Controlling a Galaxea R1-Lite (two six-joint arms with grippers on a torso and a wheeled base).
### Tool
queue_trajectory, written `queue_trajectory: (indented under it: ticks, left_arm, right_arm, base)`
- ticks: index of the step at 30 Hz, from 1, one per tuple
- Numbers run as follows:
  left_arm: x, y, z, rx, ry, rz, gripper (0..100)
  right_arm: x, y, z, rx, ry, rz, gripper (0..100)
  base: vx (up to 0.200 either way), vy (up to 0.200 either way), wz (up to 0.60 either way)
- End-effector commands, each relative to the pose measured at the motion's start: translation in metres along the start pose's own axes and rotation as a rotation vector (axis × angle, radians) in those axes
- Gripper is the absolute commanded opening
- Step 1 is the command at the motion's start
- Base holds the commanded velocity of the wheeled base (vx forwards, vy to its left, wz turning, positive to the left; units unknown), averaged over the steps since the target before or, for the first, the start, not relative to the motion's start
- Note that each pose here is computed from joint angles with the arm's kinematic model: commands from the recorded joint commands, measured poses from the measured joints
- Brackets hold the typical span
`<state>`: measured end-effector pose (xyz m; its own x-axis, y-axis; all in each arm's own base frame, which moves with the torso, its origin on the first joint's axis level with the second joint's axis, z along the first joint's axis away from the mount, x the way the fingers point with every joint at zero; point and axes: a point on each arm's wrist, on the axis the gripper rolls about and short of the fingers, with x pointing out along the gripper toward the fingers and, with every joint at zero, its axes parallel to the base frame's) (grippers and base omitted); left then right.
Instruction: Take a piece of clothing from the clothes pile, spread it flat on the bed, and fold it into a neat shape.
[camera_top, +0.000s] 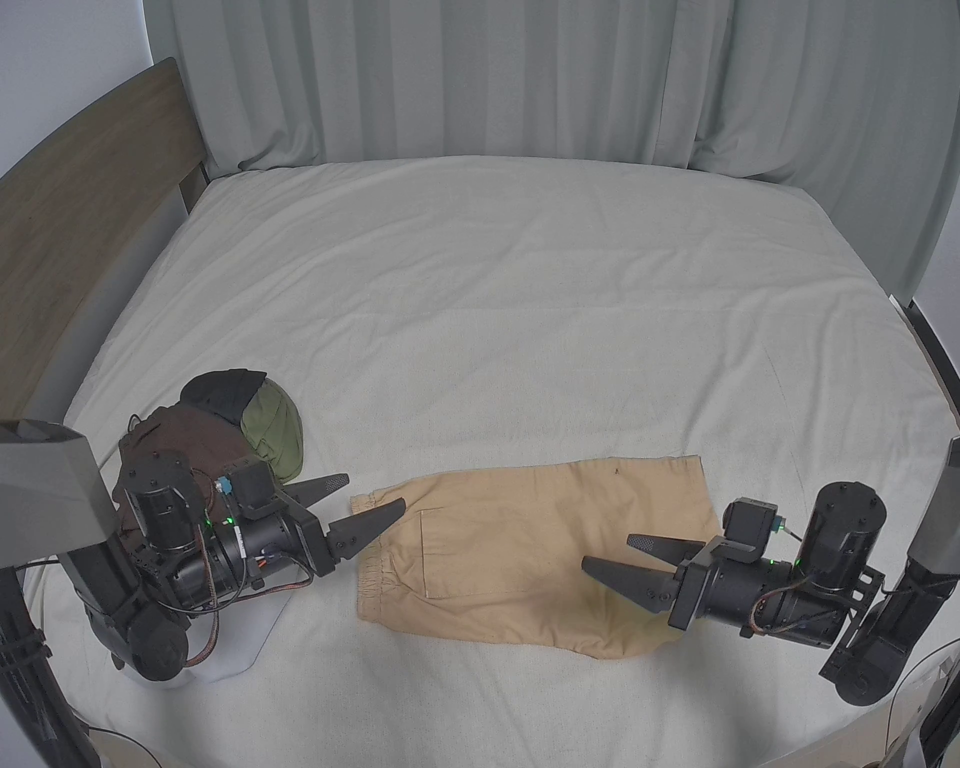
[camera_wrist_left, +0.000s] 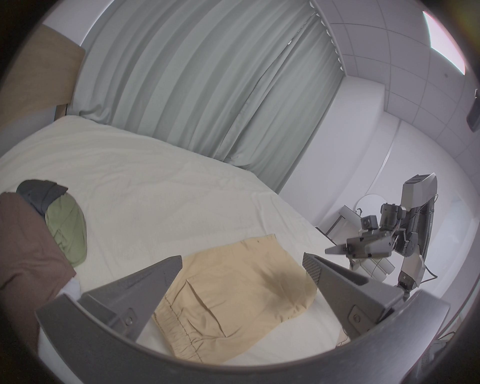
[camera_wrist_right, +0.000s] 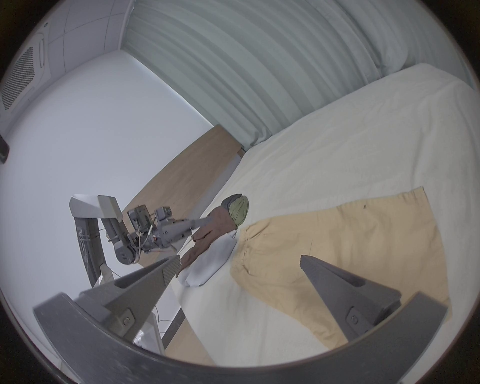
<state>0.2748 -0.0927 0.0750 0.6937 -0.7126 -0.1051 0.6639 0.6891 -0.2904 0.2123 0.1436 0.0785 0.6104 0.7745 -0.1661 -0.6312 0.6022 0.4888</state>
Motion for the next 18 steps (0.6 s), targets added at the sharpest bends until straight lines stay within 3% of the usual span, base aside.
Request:
queue_trajectory:
  ticks: [1, 18]
  left_arm:
    - [0.005, 0.009, -0.017, -0.04, 0.055, 0.019, 100]
    - [0.011, 0.036, -0.056, -0.139, 0.168, 0.06, 100]
  right_arm:
    - [-0.004, 0.0, 0.011, -0.012, -0.048, 0.001, 100]
    - [-0.004, -0.002, 0.011, -0.009, -0.049, -0.009, 100]
  base:
    - [0.0, 0.0, 0.0]
    - [0.0, 0.0, 0.0]
